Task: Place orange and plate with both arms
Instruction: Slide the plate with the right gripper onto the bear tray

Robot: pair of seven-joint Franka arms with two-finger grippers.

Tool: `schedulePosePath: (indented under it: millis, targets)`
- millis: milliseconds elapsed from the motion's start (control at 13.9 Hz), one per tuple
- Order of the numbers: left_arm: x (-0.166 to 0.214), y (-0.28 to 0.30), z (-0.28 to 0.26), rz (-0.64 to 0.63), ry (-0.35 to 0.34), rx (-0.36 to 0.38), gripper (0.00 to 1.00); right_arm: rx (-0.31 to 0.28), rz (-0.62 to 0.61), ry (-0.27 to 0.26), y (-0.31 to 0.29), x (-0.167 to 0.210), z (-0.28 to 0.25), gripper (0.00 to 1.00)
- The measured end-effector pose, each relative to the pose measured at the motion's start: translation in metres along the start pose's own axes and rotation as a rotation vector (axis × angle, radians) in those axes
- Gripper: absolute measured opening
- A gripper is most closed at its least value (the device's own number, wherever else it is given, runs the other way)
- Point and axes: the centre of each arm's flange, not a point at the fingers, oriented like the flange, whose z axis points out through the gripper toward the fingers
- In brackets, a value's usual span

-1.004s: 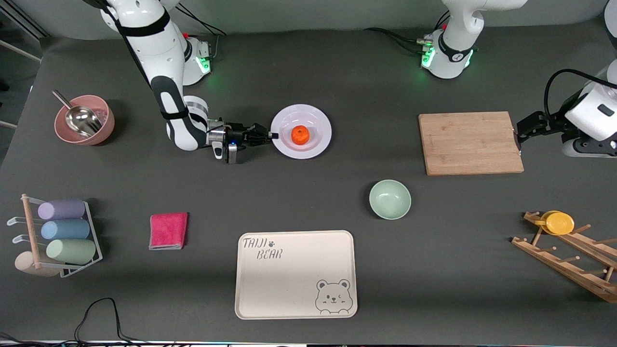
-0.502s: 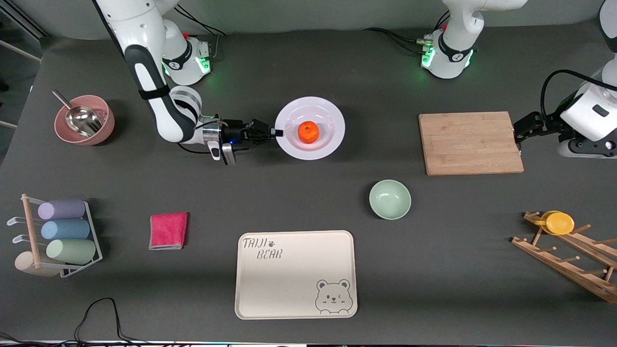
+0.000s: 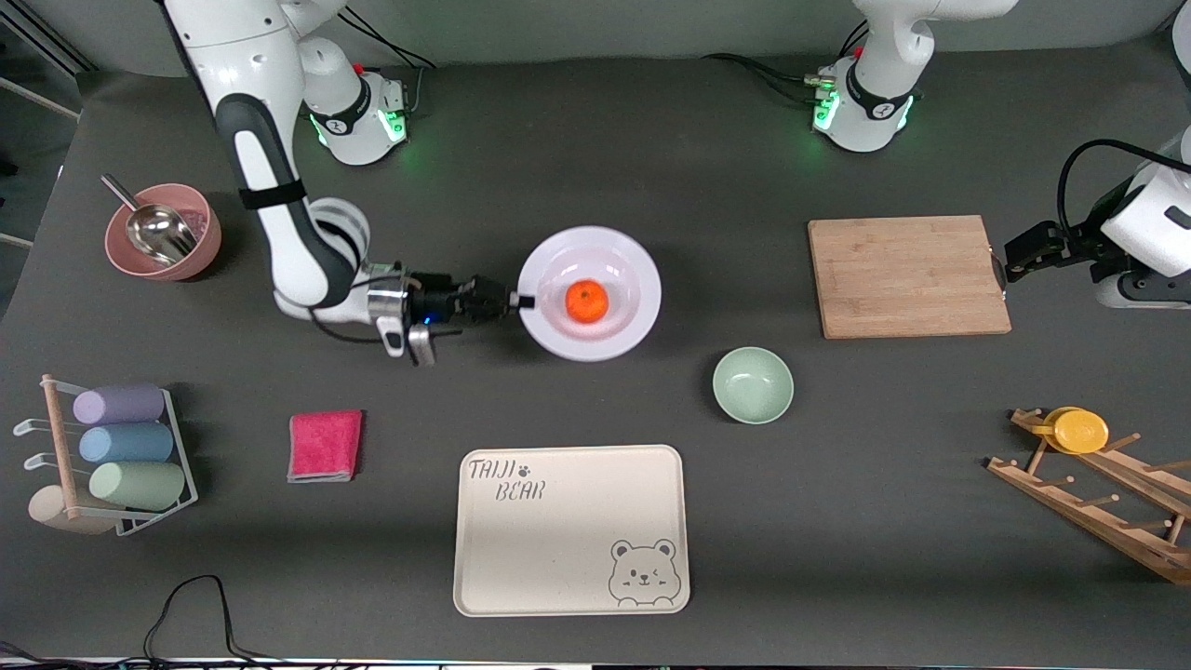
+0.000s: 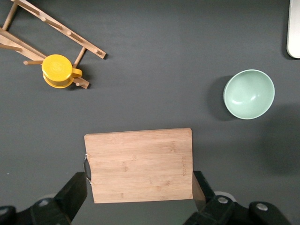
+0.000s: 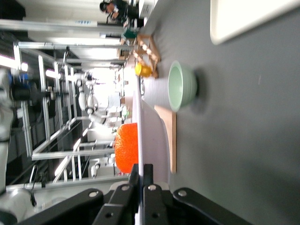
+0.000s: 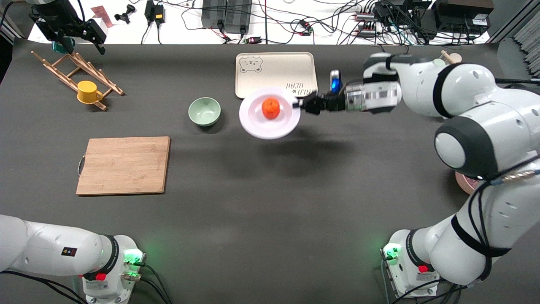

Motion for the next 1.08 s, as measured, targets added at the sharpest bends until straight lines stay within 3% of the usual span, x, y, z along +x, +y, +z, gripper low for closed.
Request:
schedulePosePath:
  millis: [215, 430, 645, 789, 1076]
  targets:
    - [0.000, -0.002, -0.001, -0.007, 0.002, -0.004, 1.00, 0.000, 0.005, 0.051, -0.017, 0.078, -0.014, 0.04]
    - [-0.001, -0.018, -0.001, -0.039, 0.003, -0.007, 1.00, 0.007, 0.048, 0.069, -0.016, 0.145, -0.018, 0.04]
    - [-0.001, -0.029, 0.000, -0.060, 0.005, -0.013, 1.00, 0.062, 0.093, 0.105, -0.017, 0.200, -0.014, 0.04]
    - [0.001, -0.030, 0.003, -0.068, 0.003, -0.036, 1.00, 0.079, 0.083, 0.101, -0.013, 0.219, -0.002, 0.04]
    - [0.001, -0.045, 0.007, -0.100, -0.002, -0.061, 1.00, 0.054, 0.085, 0.099, 0.018, 0.225, 0.013, 0.04]
